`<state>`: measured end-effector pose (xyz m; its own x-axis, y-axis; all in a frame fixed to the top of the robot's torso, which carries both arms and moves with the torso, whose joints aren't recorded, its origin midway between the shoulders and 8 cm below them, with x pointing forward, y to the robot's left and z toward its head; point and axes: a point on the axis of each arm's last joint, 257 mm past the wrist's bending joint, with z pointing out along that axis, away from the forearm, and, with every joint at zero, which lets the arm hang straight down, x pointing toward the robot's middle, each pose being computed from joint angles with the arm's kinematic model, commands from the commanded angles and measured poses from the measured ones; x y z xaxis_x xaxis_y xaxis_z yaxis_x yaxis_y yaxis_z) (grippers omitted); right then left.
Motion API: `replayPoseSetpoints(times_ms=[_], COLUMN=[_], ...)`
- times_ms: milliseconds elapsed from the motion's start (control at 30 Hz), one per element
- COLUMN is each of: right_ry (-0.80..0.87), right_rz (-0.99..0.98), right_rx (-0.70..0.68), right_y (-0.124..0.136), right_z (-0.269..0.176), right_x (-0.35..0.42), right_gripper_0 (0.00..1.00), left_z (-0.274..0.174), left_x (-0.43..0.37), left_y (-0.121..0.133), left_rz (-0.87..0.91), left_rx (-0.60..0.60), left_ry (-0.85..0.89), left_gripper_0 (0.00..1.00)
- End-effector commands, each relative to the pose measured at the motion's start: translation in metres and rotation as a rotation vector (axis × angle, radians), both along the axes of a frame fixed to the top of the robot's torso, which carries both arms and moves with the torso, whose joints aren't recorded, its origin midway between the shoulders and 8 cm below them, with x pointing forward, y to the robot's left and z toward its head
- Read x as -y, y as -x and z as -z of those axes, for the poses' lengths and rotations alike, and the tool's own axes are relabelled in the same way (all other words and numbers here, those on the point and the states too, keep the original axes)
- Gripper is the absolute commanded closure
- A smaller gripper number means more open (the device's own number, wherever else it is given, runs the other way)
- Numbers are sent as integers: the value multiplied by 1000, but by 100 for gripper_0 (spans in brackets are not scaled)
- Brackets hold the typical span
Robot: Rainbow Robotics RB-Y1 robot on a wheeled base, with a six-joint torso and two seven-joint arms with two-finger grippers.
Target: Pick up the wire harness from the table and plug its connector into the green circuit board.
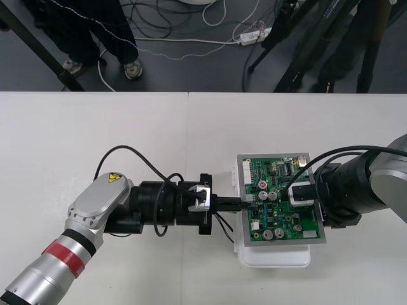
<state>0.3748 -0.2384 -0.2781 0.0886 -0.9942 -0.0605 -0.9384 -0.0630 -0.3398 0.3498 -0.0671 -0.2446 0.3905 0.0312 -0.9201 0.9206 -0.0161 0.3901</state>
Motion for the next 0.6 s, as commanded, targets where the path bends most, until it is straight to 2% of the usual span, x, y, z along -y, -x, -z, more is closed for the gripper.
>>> replayPoseSetpoints(times_ms=[33,100,133,200,233,600], right_ry=[-30,-22,-19,-16,-14,-10], right_rz=[-23,-24,-25,-26,-27,-27], right_rx=[21,18,18,18,18,27], right_y=[-1,0,0,0,0,-3], right_z=[-10,-10,-9,-10,-10,-14], right_x=[-19,-17,-16,-15,-14,-10], right_gripper_0=[0,0,0,0,0,0], left_z=[-3,-3,-3,-4,-4,-4], left_x=[31,28,28,27,27,-11], left_y=[23,22,21,21,22,16], left_rz=[35,30,29,28,30,7], left_rx=[20,17,17,19,16,11], left_ry=[31,32,33,33,37,26], left_gripper_0=[100,100,91,62,58,56])
